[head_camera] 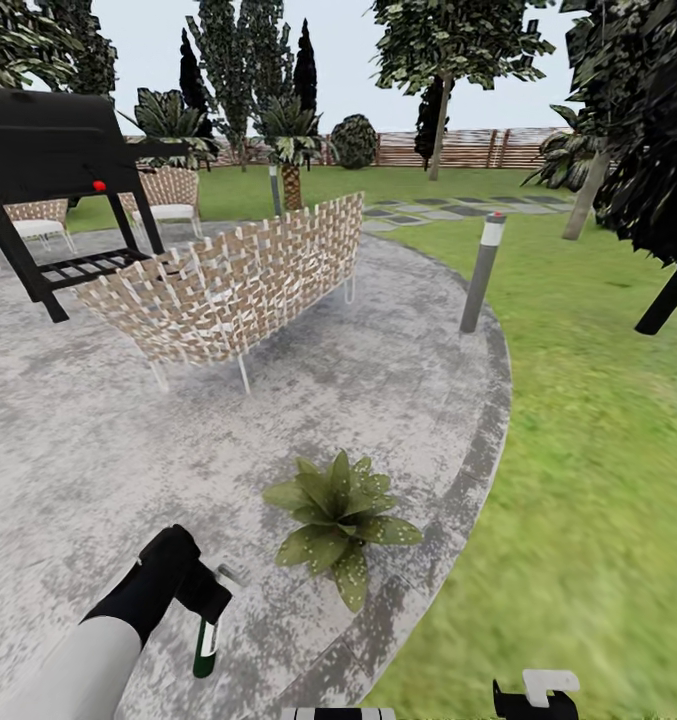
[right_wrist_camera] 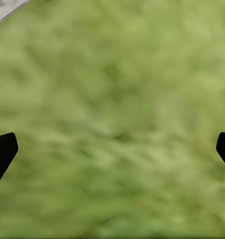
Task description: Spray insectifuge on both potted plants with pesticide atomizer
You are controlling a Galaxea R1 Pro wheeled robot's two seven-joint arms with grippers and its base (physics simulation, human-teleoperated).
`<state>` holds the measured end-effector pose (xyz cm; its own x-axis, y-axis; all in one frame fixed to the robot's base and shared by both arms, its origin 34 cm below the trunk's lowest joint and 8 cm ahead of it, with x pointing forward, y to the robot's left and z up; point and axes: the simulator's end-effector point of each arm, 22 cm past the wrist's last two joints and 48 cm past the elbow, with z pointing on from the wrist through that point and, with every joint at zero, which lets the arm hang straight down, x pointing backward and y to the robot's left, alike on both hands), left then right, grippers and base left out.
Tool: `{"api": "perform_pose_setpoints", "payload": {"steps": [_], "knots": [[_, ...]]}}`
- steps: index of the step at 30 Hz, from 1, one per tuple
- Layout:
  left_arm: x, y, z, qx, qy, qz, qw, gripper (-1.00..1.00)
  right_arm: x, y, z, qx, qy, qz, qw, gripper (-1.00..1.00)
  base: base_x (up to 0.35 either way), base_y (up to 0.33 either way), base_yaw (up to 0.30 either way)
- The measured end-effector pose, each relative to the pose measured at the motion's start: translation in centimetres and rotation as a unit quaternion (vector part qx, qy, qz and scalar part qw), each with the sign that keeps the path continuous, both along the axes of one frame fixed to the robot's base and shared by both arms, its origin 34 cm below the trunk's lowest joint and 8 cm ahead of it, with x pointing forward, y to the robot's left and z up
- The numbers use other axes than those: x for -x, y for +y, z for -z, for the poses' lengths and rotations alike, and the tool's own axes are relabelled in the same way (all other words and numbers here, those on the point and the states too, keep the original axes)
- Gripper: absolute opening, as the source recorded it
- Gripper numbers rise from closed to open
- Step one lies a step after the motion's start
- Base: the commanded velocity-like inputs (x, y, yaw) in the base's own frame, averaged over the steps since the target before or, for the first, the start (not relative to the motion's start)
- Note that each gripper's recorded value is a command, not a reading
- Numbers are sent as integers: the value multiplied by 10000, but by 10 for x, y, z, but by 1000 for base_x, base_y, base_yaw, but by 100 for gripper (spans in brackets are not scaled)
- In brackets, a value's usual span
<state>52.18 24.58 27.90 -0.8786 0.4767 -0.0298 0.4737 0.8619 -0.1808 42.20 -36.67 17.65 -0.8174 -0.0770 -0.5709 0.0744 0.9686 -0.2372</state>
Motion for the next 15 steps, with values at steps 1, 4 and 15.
{"api": "perform_pose_setpoints", "payload": {"steps": [1,4,15], "knots": [[0,-1,0,6,-1,2,10000,-100,0,0,0,1,0,0,10000,100,0,22,-228],[0,-3,0,21,-4,5,10000,-100,0,0,0,1,-1,-1,10000,100,0,8,-251],[-2,-6,-1,119,-21,-64,9999,-100,0,0,0,0,1,0,10000,100,0,33,-263]]}}
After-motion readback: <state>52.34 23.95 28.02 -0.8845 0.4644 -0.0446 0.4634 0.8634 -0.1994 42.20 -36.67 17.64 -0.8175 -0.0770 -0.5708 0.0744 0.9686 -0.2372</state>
